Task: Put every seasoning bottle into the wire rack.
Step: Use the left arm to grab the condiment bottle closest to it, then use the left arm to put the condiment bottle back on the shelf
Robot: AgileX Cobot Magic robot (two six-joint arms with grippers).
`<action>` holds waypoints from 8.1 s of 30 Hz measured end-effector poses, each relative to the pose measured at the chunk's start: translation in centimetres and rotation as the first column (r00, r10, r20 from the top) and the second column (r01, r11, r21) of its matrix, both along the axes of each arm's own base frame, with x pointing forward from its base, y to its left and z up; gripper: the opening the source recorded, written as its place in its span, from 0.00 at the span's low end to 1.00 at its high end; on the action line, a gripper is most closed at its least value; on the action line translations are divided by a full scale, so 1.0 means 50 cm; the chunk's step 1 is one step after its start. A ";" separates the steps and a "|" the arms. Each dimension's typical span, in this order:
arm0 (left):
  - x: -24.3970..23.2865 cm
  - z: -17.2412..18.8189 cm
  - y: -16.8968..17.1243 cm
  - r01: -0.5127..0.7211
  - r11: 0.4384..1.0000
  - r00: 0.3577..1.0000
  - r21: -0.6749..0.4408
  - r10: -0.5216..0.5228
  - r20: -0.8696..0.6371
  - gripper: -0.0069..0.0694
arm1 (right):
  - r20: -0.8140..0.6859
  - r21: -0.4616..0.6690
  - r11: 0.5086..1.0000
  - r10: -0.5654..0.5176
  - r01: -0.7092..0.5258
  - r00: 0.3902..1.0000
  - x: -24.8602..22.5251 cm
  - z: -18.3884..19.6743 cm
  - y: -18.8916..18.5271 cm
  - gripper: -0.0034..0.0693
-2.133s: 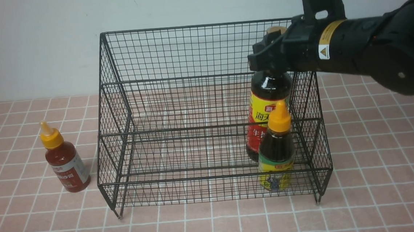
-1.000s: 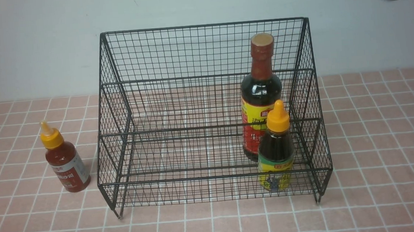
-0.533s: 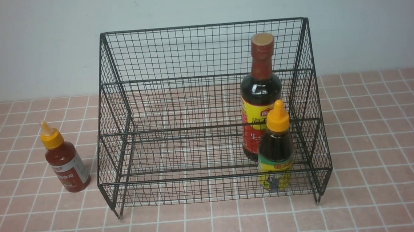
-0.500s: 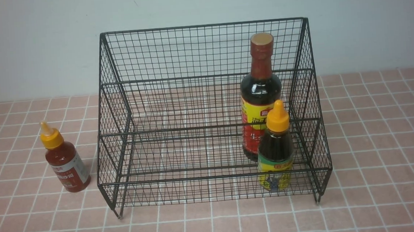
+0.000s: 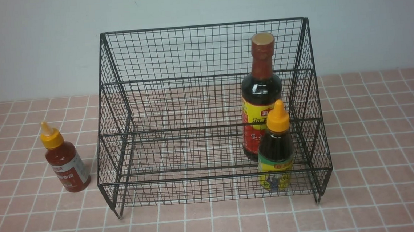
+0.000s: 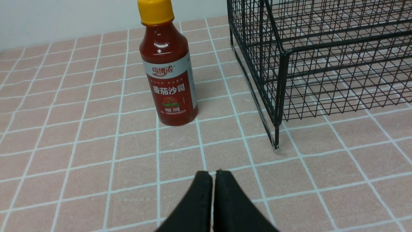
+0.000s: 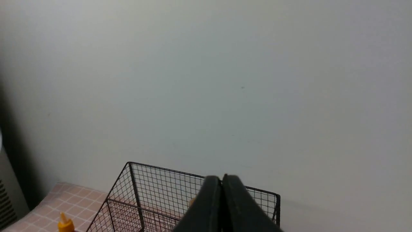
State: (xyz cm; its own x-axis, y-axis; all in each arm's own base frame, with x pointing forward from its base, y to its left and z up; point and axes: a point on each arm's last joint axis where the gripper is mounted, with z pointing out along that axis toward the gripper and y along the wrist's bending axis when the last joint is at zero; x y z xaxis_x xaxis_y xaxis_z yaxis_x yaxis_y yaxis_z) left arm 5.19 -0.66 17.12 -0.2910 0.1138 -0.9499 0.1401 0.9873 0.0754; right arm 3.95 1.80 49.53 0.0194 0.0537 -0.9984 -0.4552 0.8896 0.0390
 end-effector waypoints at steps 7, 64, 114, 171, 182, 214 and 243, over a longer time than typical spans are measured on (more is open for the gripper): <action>0.000 0.000 0.000 0.000 1.000 1.000 0.000 0.000 0.000 0.08 | 0.105 -0.090 0.991 0.109 -0.100 0.989 0.018 -0.024 0.034 0.03; 0.000 0.000 0.000 0.000 1.000 1.000 0.000 0.000 0.000 0.08 | -0.205 -0.150 0.902 -0.429 0.405 0.880 0.029 -0.628 -0.029 0.03; 0.237 0.135 0.002 -0.136 0.978 0.933 -0.158 0.180 0.310 0.11 | -0.207 -0.143 0.902 -0.430 0.407 0.879 0.030 -0.628 -0.029 0.03; 0.348 0.341 -0.038 -0.058 0.996 0.945 -0.071 0.078 0.318 0.45 | -0.208 -0.139 0.902 -0.429 0.408 0.879 0.030 -0.628 -0.029 0.03; 0.285 0.349 -0.169 0.269 0.951 0.934 -0.154 -0.218 0.284 0.45 | -0.208 -0.139 0.902 -0.429 0.408 0.879 0.030 -0.628 -0.029 0.03; 0.390 0.175 -0.226 0.074 0.987 0.996 -0.142 -0.079 -0.032 0.45 | -0.208 -0.138 0.902 -0.429 0.408 0.879 0.030 -0.628 -0.029 0.03; 0.393 0.141 -0.232 0.044 0.986 0.985 -0.158 -0.070 -0.158 0.63 | -0.208 -0.138 0.902 -0.429 0.408 0.879 0.030 -0.628 -0.029 0.03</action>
State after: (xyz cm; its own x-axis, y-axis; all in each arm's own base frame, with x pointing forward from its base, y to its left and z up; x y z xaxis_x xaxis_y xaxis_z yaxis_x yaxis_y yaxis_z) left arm 24.83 -12.25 24.16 -0.4399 -0.0089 -0.8980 0.1943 0.9753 -0.1048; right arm 5.43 0.33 18.15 -0.2078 0.0033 -0.9782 -0.0275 0.9996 0.0093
